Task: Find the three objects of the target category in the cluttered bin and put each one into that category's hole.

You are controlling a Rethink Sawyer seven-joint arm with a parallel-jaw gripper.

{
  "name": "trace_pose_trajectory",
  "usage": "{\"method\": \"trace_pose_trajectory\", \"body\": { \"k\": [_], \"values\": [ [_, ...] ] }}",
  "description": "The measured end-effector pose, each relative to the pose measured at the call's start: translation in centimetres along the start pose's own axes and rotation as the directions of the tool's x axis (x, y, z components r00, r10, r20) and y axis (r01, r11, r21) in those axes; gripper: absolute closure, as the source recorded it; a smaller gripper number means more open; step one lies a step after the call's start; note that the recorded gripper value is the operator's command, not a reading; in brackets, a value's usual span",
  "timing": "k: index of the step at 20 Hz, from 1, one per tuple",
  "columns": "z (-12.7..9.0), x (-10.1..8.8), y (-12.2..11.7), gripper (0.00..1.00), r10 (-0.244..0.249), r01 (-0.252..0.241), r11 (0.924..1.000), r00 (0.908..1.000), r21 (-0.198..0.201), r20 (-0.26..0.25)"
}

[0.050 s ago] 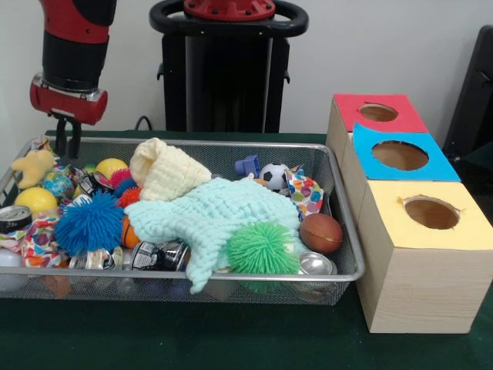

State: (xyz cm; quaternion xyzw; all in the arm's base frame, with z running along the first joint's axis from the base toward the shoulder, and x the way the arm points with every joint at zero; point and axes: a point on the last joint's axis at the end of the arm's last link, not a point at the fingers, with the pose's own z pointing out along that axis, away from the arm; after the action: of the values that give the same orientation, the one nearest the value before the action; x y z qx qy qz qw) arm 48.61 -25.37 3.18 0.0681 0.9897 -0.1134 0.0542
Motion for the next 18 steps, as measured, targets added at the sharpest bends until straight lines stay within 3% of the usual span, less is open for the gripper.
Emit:
{"method": "trace_pose_trajectory", "body": {
  "k": [10,18],
  "values": [
    [1.4,1.6,-1.0,0.0,0.031,-0.031,0.9994,0.999,-0.012,-0.032],
    [3.6,3.2,0.6,0.0,0.023,-0.026,0.9986,0.9974,-0.046,-0.068]
  ]
}}
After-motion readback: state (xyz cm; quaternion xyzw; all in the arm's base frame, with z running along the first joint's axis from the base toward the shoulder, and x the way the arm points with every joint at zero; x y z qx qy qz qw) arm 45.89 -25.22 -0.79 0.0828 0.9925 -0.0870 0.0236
